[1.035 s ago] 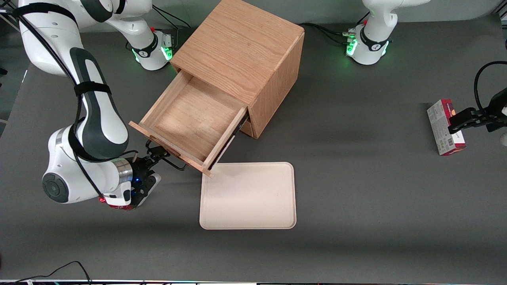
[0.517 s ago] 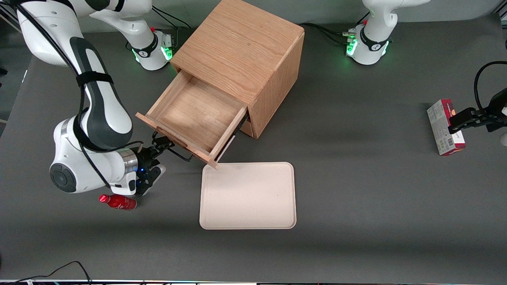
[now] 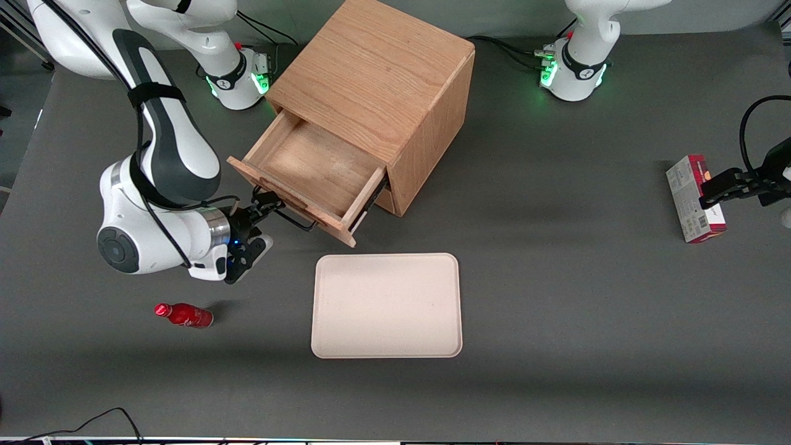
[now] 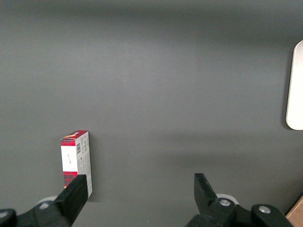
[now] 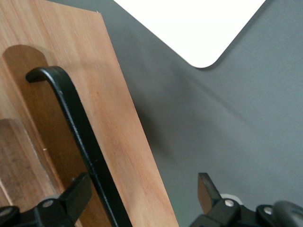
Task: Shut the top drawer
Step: 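Push the drawer front with the right gripper into the wooden cabinet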
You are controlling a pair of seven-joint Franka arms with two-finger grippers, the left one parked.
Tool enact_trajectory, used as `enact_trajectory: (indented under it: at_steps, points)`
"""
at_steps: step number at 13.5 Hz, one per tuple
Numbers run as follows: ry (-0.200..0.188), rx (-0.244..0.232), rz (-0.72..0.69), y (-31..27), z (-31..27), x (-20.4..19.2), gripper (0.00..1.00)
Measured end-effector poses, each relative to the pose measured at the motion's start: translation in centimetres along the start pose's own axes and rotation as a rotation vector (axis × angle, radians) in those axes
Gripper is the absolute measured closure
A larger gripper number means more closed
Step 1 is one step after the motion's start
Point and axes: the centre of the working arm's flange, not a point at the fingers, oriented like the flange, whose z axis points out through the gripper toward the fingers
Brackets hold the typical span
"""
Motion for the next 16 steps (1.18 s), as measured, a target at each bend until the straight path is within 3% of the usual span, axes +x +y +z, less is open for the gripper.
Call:
enact_trajectory:
  at_steps: [16]
  points:
    - [-0.019,0.034,0.047,-6.9,3.9,-3.1,0.00]
